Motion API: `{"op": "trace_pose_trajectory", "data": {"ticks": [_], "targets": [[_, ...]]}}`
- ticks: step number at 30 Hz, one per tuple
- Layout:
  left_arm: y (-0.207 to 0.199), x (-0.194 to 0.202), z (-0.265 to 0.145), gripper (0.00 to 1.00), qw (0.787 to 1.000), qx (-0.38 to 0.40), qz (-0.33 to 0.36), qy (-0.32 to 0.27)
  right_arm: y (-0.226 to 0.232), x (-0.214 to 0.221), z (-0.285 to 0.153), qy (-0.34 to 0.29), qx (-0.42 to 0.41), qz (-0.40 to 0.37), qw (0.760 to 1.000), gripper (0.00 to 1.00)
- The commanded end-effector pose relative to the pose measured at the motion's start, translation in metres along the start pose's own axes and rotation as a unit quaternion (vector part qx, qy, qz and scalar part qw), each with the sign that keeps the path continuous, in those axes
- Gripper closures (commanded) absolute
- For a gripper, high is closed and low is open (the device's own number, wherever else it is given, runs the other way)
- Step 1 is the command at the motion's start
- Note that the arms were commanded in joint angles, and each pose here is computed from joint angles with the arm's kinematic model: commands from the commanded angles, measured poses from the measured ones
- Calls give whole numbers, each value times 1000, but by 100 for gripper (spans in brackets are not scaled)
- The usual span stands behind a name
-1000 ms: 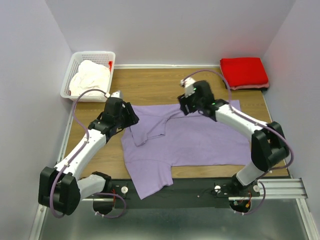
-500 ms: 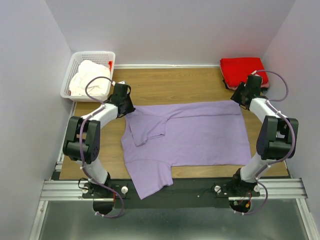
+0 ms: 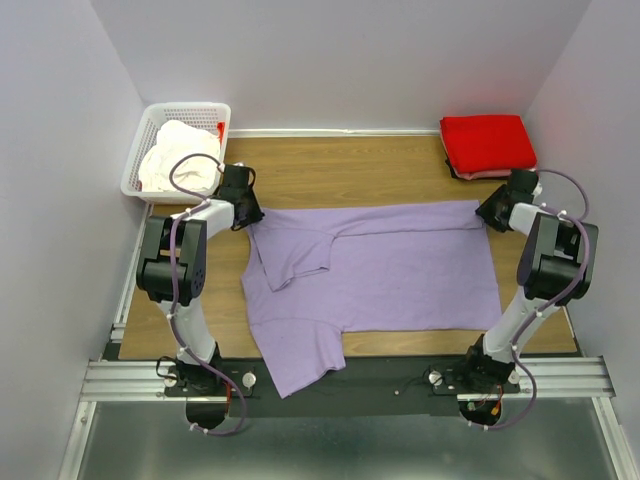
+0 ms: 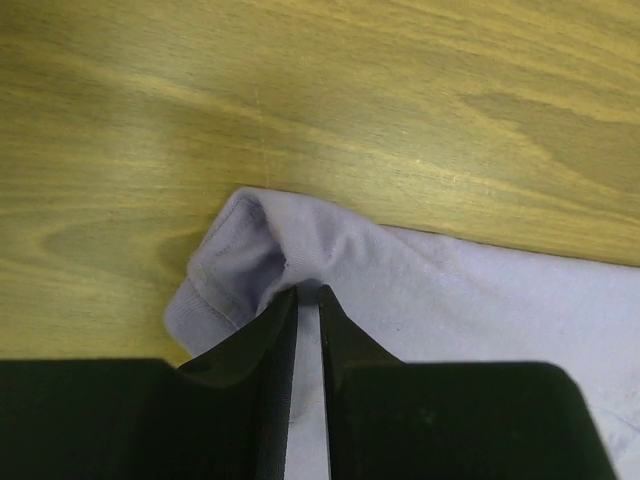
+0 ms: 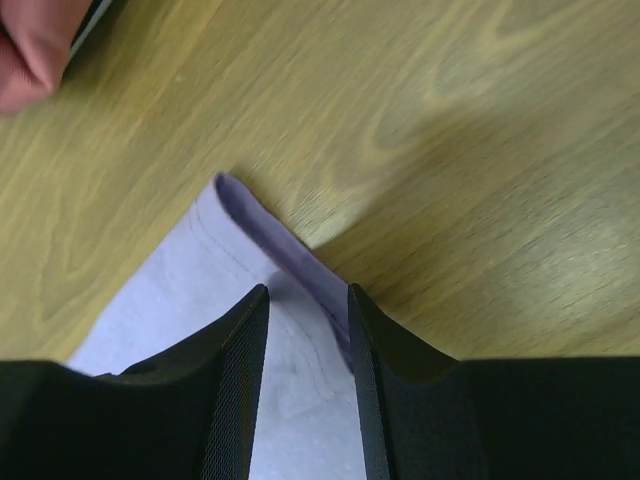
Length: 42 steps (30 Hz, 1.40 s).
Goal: Fold and stack the t-shirts
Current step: Fold the tshirt
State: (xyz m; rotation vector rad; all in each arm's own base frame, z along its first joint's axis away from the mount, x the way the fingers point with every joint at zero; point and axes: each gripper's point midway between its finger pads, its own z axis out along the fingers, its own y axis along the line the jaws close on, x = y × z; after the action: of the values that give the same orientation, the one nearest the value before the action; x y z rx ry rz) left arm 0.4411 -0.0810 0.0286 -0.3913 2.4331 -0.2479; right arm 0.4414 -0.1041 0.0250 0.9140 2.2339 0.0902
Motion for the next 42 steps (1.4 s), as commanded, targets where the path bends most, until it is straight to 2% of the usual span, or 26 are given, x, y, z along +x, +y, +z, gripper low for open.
{"op": "trace_pose_trajectory", "data": {"ticks": [1, 8, 12, 13, 17, 22, 29, 35, 39, 42], "targets": [[20, 2, 11, 78, 1000, -29, 5, 9, -45, 25, 15, 33, 57, 40, 997, 55], [26, -19, 16, 78, 999, -42, 11, -6, -56, 21, 14, 29, 68, 48, 996, 55], [16, -27, 16, 80, 1000, -22, 18, -6, -40, 4, 0, 12, 32, 29, 999, 55], [13, -28, 16, 80, 1000, -17, 19, -7, -21, -1, -7, 12, -14, 20, 1000, 55], [11, -26, 18, 80, 1000, -12, 22, -3, 27, -5, -20, 14, -109, -5, 994, 55], [12, -25, 20, 80, 1000, -13, 24, -1, 70, 4, -21, 12, -164, -33, 986, 58], [14, -23, 23, 80, 1000, -19, 22, 2, 71, 19, 2, 31, -153, -19, 988, 64], [17, -24, 26, 80, 999, -28, 21, 3, 40, 25, 27, 26, -84, -10, 996, 66], [18, -29, 31, 80, 999, -33, 23, 3, 18, 22, 40, 34, -62, 31, 997, 66], [18, -31, 36, 80, 999, -38, 24, 11, 5, 14, 45, 24, -31, 25, 999, 64]]}}
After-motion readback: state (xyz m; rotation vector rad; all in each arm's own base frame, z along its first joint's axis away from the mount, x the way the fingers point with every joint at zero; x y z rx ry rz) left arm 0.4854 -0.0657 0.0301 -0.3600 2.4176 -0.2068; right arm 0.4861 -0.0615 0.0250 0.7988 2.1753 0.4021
